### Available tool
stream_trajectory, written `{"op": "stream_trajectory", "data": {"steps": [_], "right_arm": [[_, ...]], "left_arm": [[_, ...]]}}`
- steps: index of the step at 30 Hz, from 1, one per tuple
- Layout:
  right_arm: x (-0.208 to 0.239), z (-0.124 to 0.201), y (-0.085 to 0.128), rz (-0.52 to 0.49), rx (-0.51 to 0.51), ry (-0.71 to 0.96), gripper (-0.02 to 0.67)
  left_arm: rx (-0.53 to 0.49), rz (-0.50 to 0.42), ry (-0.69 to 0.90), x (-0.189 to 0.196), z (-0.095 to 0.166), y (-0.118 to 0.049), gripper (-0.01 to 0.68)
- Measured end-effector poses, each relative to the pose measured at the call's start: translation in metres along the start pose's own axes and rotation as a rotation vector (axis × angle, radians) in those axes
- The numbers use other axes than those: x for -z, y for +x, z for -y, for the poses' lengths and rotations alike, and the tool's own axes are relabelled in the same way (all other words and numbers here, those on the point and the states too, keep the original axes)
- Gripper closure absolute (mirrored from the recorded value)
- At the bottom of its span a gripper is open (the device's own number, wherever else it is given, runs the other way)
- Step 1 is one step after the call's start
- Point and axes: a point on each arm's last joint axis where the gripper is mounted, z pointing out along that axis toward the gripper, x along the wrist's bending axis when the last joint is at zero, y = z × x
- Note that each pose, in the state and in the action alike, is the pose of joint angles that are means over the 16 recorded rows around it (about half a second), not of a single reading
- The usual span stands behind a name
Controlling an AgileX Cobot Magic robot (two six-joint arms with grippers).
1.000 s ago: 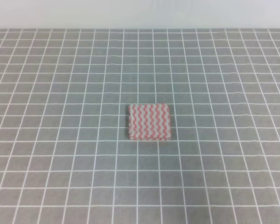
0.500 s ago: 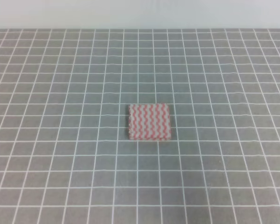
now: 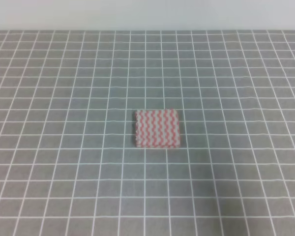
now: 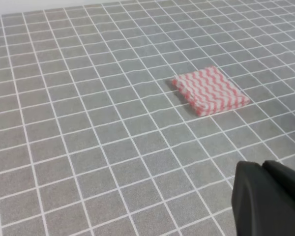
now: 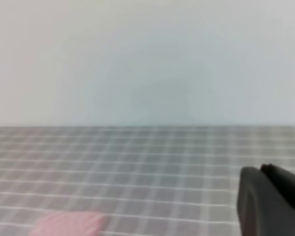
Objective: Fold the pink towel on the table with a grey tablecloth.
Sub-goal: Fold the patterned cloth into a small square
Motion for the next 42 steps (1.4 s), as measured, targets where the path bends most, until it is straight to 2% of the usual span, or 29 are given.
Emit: {"op": "stream_trajectory", "data": {"steps": [6, 16, 33, 42], "right_arm": [[0.012, 0.015, -0.014, 0.125, 0.069, -0.047, 0.665], [0.029, 0.044, -0.023, 0.223, 0.094, -0.049, 0.665], [0.041, 0.090, -0.031, 0.295, 0.060, 0.078, 0.665], [0.043, 0.099, -0.032, 0.311, 0.099, 0.155, 0.665]], "left_arm": [[-0.001, -0.001, 0.000, 0.000, 0.000, 0.000, 0.674], [-0.002, -0.002, -0.002, 0.000, 0.000, 0.000, 0.674], [-0.002, -0.002, -0.004, 0.001, 0.000, 0.000, 0.674], [-0.002, -0.002, -0.003, 0.000, 0.000, 0.000, 0.674]]}}
